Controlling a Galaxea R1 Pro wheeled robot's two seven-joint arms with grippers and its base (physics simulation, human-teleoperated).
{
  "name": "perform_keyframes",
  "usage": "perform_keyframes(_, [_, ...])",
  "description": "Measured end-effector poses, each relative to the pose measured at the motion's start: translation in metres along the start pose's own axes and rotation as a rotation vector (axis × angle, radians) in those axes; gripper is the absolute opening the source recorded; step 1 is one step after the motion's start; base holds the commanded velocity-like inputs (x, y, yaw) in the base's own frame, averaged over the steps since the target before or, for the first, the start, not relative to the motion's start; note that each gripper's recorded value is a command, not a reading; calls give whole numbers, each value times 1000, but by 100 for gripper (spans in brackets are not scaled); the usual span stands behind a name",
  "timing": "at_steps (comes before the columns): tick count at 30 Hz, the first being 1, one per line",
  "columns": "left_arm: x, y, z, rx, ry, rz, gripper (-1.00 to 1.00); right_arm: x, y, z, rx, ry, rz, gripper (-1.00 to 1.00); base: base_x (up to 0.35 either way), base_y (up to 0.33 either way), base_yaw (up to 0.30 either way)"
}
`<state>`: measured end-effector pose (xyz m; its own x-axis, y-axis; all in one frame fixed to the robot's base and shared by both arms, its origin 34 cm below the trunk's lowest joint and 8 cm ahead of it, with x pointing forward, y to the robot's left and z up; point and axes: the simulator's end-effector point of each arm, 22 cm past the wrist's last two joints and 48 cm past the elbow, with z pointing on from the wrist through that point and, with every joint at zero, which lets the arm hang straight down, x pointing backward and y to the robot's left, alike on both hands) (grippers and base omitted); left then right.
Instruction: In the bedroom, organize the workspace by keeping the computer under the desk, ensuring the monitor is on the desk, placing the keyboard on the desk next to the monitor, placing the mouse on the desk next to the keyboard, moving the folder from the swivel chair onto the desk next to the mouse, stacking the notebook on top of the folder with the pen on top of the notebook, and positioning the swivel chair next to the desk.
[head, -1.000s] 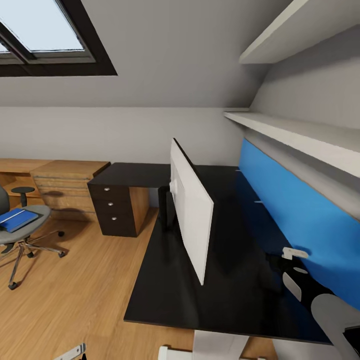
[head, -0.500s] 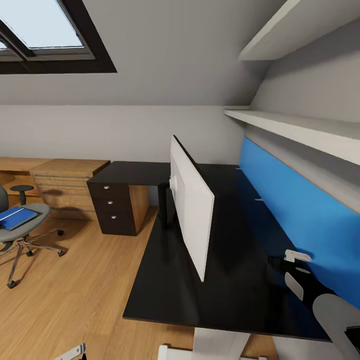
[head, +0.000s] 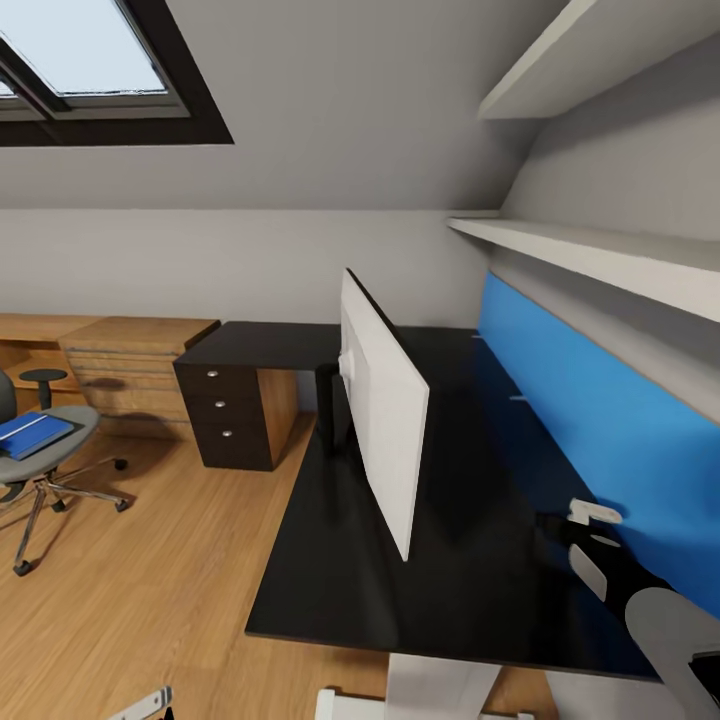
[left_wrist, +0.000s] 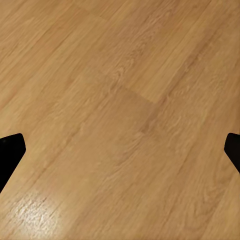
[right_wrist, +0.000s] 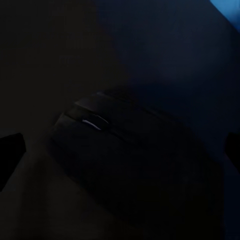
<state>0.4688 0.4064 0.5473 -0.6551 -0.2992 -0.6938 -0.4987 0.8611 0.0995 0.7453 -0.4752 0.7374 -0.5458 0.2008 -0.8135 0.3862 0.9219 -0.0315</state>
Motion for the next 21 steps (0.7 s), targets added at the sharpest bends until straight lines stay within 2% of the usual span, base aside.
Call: perform_keyframes(21, [8,-1,8,1,-1,0,100,7,1,6,-2,-8,3,100,0,0,0])
